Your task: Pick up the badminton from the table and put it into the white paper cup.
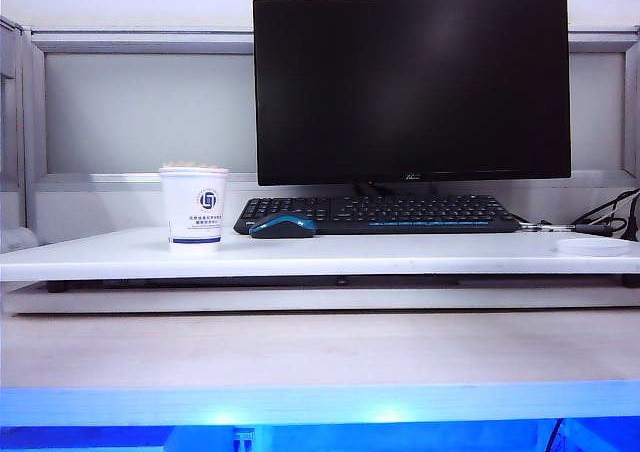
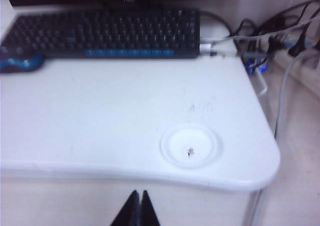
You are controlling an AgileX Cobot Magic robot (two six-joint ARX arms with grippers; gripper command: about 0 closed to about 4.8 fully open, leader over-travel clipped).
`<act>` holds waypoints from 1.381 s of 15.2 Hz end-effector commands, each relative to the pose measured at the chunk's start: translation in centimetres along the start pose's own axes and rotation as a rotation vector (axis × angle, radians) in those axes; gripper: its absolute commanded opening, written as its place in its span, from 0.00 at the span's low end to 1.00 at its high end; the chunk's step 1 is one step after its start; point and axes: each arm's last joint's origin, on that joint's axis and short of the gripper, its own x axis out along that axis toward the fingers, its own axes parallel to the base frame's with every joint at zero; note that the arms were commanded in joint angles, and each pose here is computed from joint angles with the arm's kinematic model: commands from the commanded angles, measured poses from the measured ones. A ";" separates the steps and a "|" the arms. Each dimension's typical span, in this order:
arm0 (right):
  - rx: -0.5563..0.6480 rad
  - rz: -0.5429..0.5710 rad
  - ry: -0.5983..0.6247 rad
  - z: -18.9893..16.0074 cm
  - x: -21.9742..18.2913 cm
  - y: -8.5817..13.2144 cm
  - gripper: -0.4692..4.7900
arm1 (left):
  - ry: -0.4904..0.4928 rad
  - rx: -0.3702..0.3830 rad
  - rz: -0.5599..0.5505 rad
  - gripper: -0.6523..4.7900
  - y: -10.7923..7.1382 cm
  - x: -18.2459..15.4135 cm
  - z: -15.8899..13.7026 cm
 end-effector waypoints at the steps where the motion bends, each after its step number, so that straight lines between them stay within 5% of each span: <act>1: 0.028 0.011 -0.132 -0.2 -2.2 -0.2 0.08 | 0.010 0.002 0.010 0.16 0.0 0.0 -0.1; 7: 0.024 0.007 -0.091 -4.4 -4.5 -0.8 0.08 | 0.029 0.007 -0.026 0.15 -0.1 0.0 -0.3; 21: 0.004 -0.015 0.060 -6.8 -4.0 -1.0 0.08 | 0.028 -0.002 -0.056 0.15 -0.2 0.0 -0.3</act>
